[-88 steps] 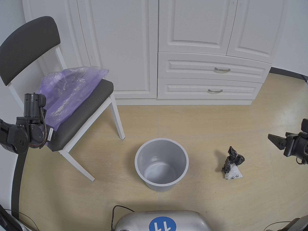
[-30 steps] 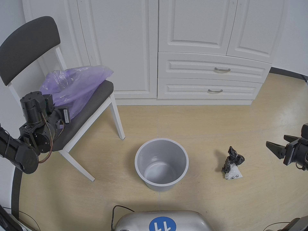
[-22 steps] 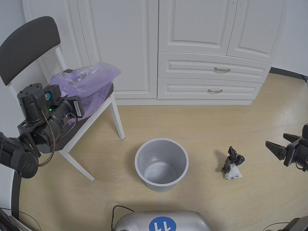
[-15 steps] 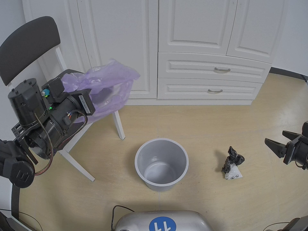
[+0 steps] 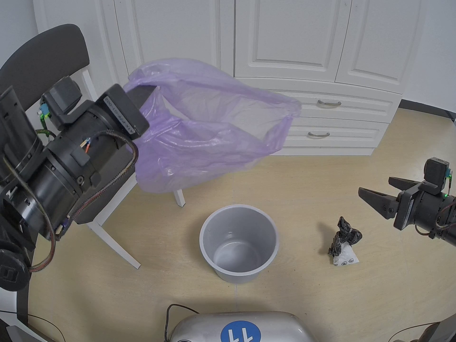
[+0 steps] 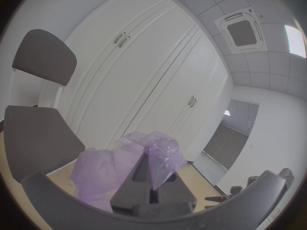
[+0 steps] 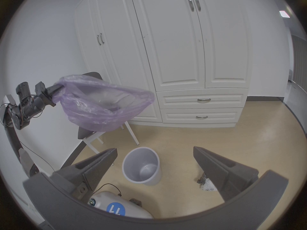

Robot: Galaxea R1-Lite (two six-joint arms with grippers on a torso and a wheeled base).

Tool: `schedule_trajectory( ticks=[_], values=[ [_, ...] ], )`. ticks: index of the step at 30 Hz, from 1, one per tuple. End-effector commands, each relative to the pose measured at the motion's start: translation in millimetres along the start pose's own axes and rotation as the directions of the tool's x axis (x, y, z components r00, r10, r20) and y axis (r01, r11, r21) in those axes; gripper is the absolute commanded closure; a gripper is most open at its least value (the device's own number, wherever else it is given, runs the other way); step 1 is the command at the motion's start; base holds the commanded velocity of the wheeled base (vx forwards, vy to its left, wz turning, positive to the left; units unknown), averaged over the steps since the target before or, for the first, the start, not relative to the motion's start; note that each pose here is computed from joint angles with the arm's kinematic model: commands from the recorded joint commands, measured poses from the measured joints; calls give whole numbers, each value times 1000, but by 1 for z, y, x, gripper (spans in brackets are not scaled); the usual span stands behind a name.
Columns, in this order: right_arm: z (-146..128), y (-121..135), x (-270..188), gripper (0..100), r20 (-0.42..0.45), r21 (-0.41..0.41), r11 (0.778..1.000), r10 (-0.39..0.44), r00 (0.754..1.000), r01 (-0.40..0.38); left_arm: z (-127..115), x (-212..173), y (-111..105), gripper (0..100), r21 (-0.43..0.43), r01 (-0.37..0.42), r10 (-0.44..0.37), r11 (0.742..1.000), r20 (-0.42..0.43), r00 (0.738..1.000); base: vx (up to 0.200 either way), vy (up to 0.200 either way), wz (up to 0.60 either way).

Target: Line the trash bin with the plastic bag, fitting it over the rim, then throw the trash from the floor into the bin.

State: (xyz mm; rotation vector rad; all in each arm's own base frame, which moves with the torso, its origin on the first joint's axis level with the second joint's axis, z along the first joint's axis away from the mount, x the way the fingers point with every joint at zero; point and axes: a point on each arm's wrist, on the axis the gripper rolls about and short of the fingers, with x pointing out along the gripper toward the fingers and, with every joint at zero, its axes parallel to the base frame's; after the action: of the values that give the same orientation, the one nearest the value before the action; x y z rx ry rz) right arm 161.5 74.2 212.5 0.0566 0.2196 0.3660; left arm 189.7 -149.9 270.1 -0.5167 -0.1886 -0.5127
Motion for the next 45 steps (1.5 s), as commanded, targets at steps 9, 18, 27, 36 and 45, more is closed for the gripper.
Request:
schedule_trajectory(
  ticks=[9, 18, 27, 36, 45],
  values=[
    [23, 24, 23, 0, 56, 150, 984, -108, 993, 98, 4, -17, -20, 100, -33, 98, -99, 995, -10, 995, 0, 0, 0],
    [21, 13, 27, 0, -45, 153, 979, -127, 991, 132, -4, -19, -30, 100, -47, 147, -149, 988, -37, 988, 0, 0, 0],
    [-18, 33, 84, 0, -226, 179, 979, -54, 973, 96, -2, -25, -41, 100, -68, 190, -193, 979, -38, 980, 0, 0, 0],
    [3, 14, 76, 0, -82, 237, 966, -90, 993, 107, 4, -36, -39, 100, -70, 214, -217, 974, -32, 976, 0, 0, 0],
    [2, 15, 75, 0, -142, 268, 963, 0, 990, 38, 3, -46, -42, 100, -56, 266, -269, 962, -54, 962, 0, 0, 0]
  ],
)
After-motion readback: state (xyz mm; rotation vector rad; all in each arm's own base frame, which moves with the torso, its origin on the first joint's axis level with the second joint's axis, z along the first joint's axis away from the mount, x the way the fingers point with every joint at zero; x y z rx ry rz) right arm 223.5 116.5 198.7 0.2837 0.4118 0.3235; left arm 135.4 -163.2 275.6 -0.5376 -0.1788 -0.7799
